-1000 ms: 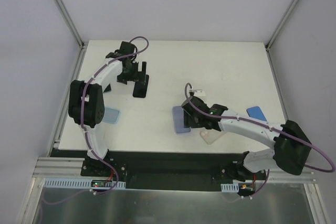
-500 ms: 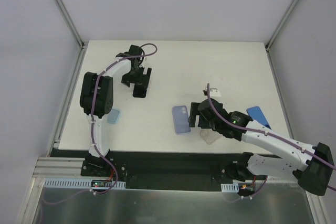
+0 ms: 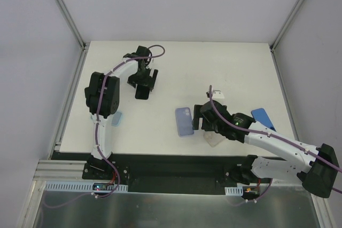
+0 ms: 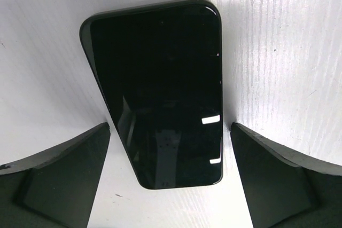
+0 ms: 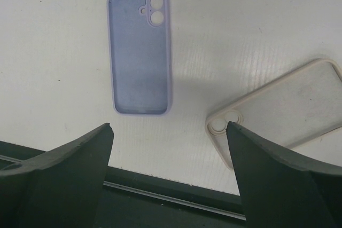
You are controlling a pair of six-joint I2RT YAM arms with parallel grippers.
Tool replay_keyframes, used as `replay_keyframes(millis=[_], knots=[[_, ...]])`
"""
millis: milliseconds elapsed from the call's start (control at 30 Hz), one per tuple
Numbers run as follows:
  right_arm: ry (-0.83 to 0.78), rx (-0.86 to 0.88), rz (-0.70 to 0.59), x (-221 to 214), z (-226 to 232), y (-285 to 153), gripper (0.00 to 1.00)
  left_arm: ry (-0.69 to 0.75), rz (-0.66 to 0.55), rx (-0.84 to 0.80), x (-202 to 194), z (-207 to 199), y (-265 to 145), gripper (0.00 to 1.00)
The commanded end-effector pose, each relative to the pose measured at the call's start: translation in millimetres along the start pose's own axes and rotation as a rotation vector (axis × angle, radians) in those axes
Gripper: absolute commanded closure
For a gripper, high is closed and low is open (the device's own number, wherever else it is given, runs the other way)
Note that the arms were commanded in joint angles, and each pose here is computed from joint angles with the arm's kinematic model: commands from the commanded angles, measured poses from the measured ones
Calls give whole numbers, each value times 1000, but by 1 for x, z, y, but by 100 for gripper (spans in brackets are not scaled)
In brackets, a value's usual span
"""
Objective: Put the phone into the phone case
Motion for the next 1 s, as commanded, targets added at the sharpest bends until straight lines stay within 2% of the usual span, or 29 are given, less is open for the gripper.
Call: replay_keyframes(millis=[0,133,200,400,500,667,867,967], knots=[[-5,-25,-18,2,-4,-1,11,28,25,32,-3,-3,8,9],[25,-19,-34,3,-3,-2,11,-2,27,30,-6,-4,5,29],[48,-10,-46,3,-3,0,11,-21,18,24,-7,-5,-2,33],[179,36,-95,23,5,-2,12,-102,18,-147,-13,-27,-27,53],[267,78,-117,38,9,0,19,-146,24,-195,-19,-34,-38,61],[366,96,-135,76,8,16,26,-211,38,-265,-33,-43,-54,66],[441,251,-59,104,38,47,33,-245,23,-375,-52,-53,-68,69],[454,333,23,109,59,65,36,-251,16,-436,-59,-59,-72,69]])
Point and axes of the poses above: each gripper's point midway between its finger pads, its own y axis out along the fingers, its own z axis along the line the jaws close on, x = y × z, the point moved 6 cm from there along -y, back along the fingers, and after that the axes turned 4 degrees about -y, right-handed, at the moved point
